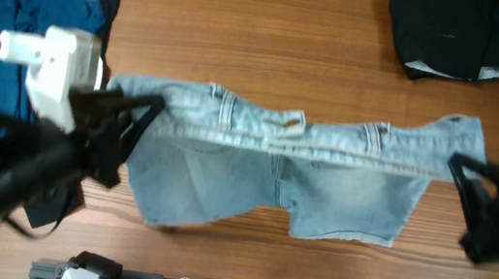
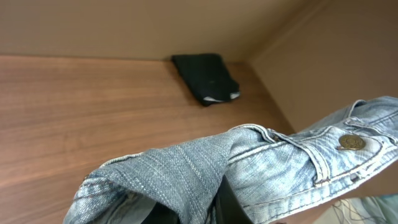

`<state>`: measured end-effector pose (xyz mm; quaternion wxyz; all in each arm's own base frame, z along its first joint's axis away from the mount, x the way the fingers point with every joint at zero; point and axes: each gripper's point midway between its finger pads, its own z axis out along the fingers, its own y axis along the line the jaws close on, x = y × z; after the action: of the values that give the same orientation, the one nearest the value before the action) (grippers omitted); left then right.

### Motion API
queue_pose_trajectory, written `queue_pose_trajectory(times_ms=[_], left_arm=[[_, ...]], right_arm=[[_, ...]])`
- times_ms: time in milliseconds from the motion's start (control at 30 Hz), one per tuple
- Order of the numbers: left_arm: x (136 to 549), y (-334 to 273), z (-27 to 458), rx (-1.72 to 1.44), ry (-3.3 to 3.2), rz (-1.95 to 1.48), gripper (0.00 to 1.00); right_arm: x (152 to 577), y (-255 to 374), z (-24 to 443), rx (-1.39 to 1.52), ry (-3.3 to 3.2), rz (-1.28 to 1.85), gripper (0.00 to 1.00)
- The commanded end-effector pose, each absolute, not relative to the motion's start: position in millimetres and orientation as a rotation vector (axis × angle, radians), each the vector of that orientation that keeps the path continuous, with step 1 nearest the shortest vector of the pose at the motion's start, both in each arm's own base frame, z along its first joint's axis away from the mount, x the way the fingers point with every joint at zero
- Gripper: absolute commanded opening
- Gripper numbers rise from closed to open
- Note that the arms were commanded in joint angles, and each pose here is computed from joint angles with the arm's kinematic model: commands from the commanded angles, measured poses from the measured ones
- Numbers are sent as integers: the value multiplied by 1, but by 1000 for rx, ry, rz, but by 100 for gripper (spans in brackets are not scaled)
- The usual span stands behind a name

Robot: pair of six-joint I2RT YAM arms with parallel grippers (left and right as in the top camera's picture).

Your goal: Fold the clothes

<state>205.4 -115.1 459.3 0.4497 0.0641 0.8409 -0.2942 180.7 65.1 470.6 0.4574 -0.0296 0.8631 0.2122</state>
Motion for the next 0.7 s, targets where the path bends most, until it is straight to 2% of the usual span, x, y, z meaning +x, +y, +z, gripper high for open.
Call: queue_pose_trajectory(times_ms=[0,233,467,500,667], left_arm=[[276,-38,433,-215,2136,-225,4],[363,-55,343,-218,2420,-140,4],[450,-71,246,-223,2563,-94,4],[476,-76,221,-223,2561,-94,4],[537,-87,166,-221,2502,-114,4]], right_arm=[[252,-2,427,89,2315,136,4],[351,1,346,26,2572,211,4],[460,37,254,-93,2642,338,4],[487,47,224,-110,2649,347,4],[548,70,160,-104,2607,366,4]])
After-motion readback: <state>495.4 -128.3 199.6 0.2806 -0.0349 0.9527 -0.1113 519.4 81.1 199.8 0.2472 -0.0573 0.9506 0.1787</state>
